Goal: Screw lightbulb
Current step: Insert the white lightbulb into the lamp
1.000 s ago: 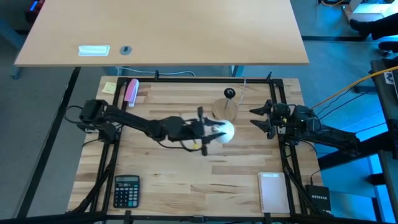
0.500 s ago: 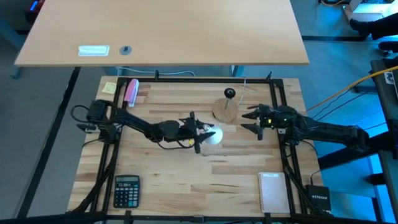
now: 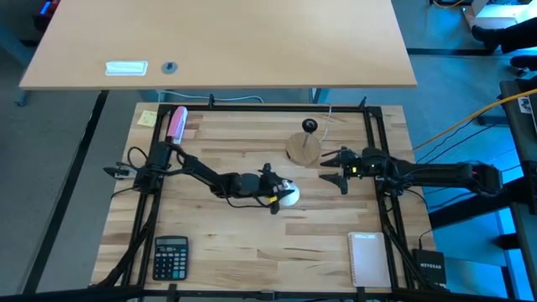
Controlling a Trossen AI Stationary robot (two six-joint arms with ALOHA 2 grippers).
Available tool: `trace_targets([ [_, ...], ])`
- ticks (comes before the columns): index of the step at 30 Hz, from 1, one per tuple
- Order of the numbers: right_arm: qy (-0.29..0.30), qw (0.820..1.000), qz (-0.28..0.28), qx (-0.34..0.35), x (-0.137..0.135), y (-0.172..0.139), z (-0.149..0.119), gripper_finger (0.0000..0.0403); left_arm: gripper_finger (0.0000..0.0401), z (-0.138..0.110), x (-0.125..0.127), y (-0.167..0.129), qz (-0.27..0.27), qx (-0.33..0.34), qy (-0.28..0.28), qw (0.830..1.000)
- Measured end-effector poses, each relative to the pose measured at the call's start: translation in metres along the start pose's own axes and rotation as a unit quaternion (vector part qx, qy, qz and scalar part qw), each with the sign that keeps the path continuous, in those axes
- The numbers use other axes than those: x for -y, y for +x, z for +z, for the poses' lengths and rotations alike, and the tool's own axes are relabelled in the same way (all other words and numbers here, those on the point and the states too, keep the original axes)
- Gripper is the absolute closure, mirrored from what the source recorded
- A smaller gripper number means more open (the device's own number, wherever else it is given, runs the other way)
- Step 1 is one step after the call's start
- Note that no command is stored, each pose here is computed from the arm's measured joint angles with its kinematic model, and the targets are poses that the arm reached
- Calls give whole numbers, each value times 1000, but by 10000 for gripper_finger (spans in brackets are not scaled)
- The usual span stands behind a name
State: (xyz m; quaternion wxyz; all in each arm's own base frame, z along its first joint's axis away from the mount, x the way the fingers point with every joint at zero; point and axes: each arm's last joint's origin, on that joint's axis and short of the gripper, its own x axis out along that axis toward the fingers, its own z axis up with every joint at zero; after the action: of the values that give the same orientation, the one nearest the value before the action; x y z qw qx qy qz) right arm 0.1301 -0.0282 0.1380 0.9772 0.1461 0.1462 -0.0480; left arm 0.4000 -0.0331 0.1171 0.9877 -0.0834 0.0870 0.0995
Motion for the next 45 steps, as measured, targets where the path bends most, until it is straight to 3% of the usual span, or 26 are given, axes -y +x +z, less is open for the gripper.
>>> trace_targets([
  [8, 1, 1000, -1, -6, 1, 2, -2, 139, 247, 1, 3, 9, -2, -48, 41, 998],
  [20, 3, 1000, 4, -10, 1, 2, -3, 139, 245, 14, -10, 9, 2, -70, 7, 998],
  [26, 3, 1000, 11, -13, 0, 2, -3, 139, 188, 13, -9, 8, -22, -82, -13, 996],
  [29, 3, 1000, 11, -13, 0, 2, -3, 139, 151, 16, -8, 5, -35, -95, 6, 995],
  [37, 3, 1000, 11, -13, 0, 2, -3, 139, 123, 69, -6, -28, -28, -130, 29, 991],
  [40, 3, 1000, 11, -14, 0, 2, -3, 139, 123, 89, -6, -39, 9, -137, 19, 990],
  [45, 1, 1000, 9, -12, 0, 2, -3, 139, 123, 109, 0, -32, 21, -186, 44, 981],
])
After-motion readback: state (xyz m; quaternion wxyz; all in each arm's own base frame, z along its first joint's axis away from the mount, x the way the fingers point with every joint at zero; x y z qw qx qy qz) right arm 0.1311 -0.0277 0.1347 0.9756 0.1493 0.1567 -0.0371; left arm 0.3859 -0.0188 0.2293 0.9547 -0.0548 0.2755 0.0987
